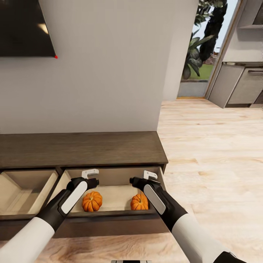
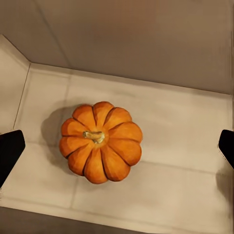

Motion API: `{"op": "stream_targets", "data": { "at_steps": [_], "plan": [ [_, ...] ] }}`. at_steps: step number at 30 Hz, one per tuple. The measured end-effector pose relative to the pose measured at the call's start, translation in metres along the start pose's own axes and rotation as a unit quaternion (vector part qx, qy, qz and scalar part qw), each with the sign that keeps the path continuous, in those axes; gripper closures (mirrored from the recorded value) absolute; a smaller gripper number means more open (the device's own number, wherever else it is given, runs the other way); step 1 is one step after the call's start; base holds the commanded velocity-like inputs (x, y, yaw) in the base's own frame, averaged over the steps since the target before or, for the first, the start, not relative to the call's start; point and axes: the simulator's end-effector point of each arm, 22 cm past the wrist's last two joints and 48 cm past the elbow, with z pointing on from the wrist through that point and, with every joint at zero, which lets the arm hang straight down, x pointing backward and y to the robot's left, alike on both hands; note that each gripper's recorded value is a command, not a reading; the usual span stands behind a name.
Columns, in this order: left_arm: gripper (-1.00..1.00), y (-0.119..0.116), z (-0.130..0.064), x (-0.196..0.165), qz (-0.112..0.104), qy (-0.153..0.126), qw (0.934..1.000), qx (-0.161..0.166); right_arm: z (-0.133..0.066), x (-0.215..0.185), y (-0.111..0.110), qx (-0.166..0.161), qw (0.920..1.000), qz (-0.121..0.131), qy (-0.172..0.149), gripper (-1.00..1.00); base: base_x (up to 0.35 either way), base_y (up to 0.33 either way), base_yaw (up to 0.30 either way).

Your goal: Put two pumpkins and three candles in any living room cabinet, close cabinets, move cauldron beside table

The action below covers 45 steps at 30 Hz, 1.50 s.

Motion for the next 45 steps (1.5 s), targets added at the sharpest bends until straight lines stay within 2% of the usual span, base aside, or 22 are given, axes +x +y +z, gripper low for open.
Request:
{"op": "stream_targets", "data": {
  "at_steps": [12,13,19,45],
  "plan": [
    [-1.0,-0.003,-0.025,-0.024,-0.002,-0.028,0.9996,0.006,-0.02,-0.021,0.012,-0.007,0.9997,-0.006,-0.022,-1.0,-0.128,0.0,0.0],
    [-1.0,-0.003,-0.027,-0.025,-0.002,-0.03,0.9995,0.007,-0.022,-0.02,0.016,-0.009,0.9996,-0.016,-0.024,-1.0,-0.01,0.0,0.0],
    [-1.0,-0.004,-0.039,-0.036,-0.003,-0.042,0.9991,0.009,-0.033,-0.029,0.023,-0.013,0.999,-0.023,-0.035,-1.0,-0.08,0.0,0.0],
    [-1.0,-0.005,-0.095,-0.078,-0.009,-0.096,0.9952,0.018,-0.081,-0.07,0.047,-0.026,0.9955,-0.036,-0.084,-1.0,-0.31,0.0,0.0]
  ]
}}
